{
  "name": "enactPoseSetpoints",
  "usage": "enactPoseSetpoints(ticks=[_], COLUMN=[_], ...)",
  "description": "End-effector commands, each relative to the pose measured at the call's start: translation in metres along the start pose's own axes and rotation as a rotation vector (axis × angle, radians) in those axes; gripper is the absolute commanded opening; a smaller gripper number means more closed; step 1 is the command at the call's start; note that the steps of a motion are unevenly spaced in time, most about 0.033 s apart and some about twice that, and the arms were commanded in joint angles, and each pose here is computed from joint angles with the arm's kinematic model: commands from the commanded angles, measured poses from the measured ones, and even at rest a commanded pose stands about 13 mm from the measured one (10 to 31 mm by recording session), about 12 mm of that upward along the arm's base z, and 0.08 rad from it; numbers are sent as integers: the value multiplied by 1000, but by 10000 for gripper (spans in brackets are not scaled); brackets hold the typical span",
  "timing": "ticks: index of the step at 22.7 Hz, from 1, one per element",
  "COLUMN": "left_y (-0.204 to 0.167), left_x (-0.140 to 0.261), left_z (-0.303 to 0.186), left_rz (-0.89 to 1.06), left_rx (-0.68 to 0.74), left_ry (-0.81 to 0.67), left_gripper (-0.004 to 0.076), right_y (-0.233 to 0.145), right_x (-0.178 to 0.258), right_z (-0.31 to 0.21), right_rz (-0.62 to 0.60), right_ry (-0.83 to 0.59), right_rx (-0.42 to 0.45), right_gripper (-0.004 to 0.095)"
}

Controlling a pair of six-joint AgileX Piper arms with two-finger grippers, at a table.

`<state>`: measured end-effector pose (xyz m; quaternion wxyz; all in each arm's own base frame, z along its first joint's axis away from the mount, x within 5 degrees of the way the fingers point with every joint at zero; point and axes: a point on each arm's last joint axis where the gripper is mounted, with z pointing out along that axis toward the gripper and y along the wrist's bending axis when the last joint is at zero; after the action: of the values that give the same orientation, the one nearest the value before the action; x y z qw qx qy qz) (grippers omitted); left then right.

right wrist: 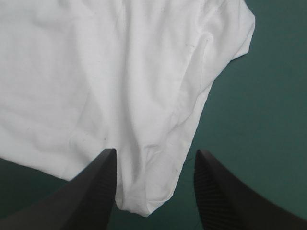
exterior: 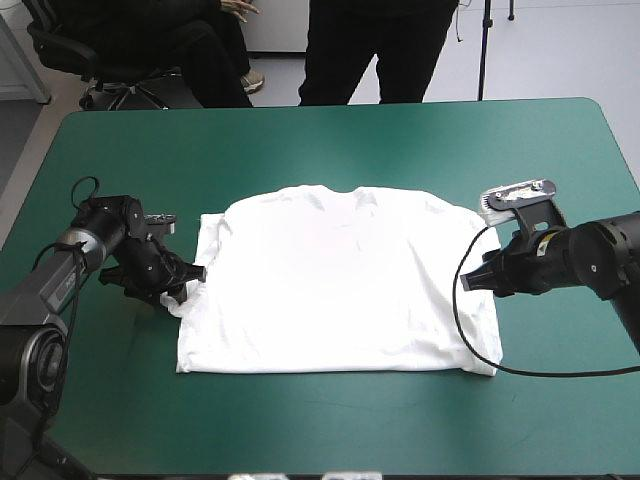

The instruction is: Fold the cloth

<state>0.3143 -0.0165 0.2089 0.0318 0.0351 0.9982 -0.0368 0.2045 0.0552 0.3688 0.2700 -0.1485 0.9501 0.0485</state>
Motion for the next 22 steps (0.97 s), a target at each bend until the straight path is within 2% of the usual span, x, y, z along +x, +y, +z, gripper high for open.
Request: enactPoseSetpoints(ticks=[1, 4, 6, 7, 8, 15, 18, 22], left_y=[-2, -2, -2, -2, -2, -3, -10, -36], left_x=[-5, -3, -2, -1, -1, 5, 12, 16], left_z=[-10, -4, -2, -1, -1, -39, -66, -75], left_rz=[-7, -10, -13, -14, 9, 21, -2, 54], left_rx=[12, 16, 21, 21, 19, -8, 44, 116], left_ry=[-43, -7, 4, 9, 7, -155, -272, -317], left_gripper=[377, 339, 246, 170, 0, -17, -17, -17], right_y=[-1, -2, -2, -2, -2, -2, -2, -2], right_x=[-7, -7, -7, -7, -7, -6, -6, -6], right_z=[-15, -15, -15, -15, -15, -15, -15, -15], right_rz=[-4, 1, 1, 4, 6, 10, 10, 10], right_ry=[-90, -89, -89, -89, -89, -81, -80, -82], right_rx=[21, 30, 30, 30, 30, 29, 29, 29], right_gripper=[461, 443, 435, 429, 420, 414, 414, 414])
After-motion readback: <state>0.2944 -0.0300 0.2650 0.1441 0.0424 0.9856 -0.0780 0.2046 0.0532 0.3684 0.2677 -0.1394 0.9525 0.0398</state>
